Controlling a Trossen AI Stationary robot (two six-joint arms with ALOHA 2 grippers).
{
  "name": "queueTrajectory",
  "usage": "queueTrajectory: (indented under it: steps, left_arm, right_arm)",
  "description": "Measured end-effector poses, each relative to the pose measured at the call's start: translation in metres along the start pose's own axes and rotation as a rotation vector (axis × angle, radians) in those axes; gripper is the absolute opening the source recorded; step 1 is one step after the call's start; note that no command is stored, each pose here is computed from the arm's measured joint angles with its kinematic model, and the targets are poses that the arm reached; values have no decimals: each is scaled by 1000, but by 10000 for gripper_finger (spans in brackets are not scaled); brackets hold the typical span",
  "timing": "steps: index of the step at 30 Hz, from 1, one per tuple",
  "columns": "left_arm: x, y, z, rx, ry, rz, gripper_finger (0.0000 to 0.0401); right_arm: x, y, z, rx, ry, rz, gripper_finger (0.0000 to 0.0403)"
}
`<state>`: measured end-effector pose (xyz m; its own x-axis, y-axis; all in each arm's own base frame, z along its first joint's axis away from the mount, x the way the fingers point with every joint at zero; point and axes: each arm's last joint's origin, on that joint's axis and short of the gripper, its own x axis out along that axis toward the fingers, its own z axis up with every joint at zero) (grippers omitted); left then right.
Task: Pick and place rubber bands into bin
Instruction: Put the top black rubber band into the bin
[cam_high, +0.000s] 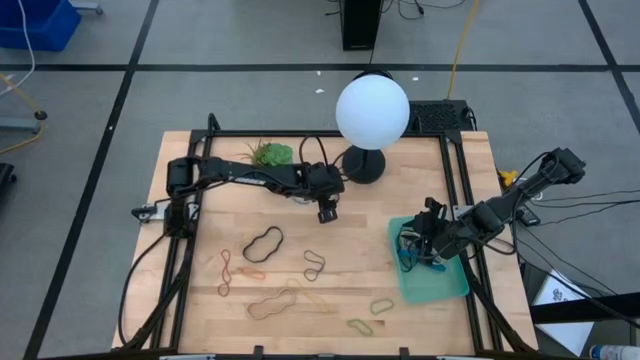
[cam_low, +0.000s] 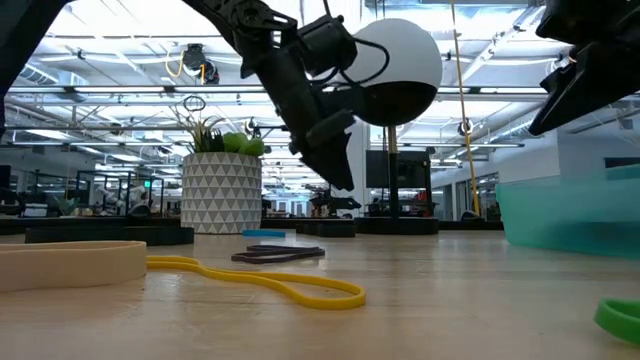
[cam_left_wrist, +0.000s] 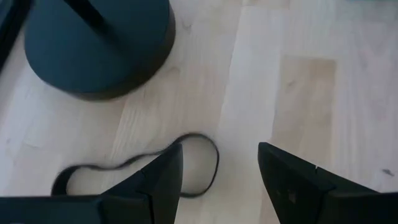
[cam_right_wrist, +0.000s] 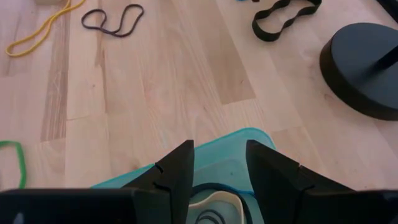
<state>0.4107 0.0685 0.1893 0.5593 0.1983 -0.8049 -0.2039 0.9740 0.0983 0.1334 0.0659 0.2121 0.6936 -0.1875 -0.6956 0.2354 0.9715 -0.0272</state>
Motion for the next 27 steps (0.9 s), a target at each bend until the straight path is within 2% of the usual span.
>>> queueTrajectory:
  steps: [6,27]
  left_arm:
    - [18,-2,-4,7,3,45,216]
    - [51,0,-23,-22,110,83,216]
  right_arm:
    - [0,1,1,6,-9,6,141]
    - [0,3,4,0,-32,30,141]
